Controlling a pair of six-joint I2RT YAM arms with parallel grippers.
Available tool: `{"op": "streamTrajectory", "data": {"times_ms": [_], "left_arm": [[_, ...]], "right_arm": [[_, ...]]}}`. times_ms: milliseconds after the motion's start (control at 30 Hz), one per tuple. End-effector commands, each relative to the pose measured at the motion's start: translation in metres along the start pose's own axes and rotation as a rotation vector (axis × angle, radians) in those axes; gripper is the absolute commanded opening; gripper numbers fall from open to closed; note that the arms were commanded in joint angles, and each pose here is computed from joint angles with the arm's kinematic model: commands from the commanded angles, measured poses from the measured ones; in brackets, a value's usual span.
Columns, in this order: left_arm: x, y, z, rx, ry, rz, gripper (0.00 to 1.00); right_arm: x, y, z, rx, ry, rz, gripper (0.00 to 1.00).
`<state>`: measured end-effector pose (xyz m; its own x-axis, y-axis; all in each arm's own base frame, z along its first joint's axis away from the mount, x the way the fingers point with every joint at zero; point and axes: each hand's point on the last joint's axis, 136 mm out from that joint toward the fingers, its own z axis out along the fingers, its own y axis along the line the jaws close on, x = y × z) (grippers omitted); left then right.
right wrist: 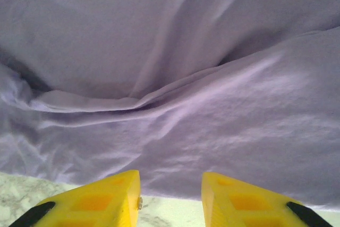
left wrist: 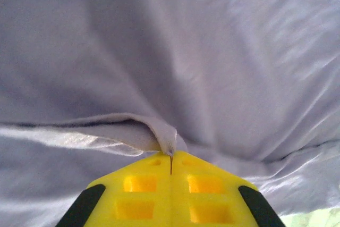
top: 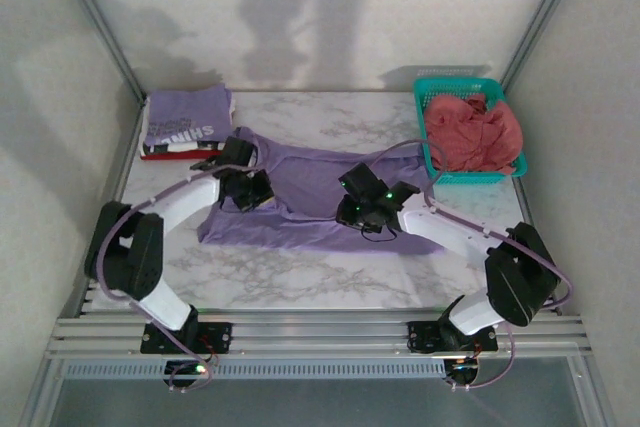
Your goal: Fold and stack the t-shirts
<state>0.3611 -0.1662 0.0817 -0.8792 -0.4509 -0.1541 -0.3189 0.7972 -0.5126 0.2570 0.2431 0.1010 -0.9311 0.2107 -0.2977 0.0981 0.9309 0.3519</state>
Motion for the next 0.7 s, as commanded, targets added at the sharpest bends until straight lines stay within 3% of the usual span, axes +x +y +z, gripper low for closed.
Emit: {"op": "streamTrajectory", "data": {"times_ms": [0, 167, 233, 300, 433, 533, 667], "left_arm": [[-0.014, -0.015, 0.016, 0.001, 0.014, 0.035, 0.00], [-0.031, -0.033, 0.037, -0.036, 0.026, 0.093, 0.01], [-0.037, -0.040, 0.043, -0.027, 0.027, 0.119, 0.25], [-0.041, -0.051, 0.047, 0.007, 0.014, 0.157, 0.30], [-0.047, -0.053, 0.039, -0.031, -0.019, 0.240, 0.48], [-0.052, -0.052, 0.015, -0.018, -0.080, 0.257, 0.55], [-0.045, -0.035, -0.003, -0.064, -0.075, 0.270, 0.54]], "right_arm": [[0.000, -0.017, -0.003, 0.033, -0.007, -0.012, 0.37], [-0.004, -0.033, -0.009, 0.058, -0.017, 0.001, 0.37], [-0.004, -0.037, -0.013, 0.062, -0.025, 0.005, 0.37], [-0.004, -0.041, -0.014, 0.066, -0.031, 0.012, 0.37], [-0.005, -0.046, -0.016, 0.076, -0.030, 0.014, 0.37], [-0.008, -0.047, -0.016, 0.080, -0.033, 0.012, 0.37], [-0.011, -0.044, -0.010, 0.079, -0.022, 0.013, 0.37]]}}
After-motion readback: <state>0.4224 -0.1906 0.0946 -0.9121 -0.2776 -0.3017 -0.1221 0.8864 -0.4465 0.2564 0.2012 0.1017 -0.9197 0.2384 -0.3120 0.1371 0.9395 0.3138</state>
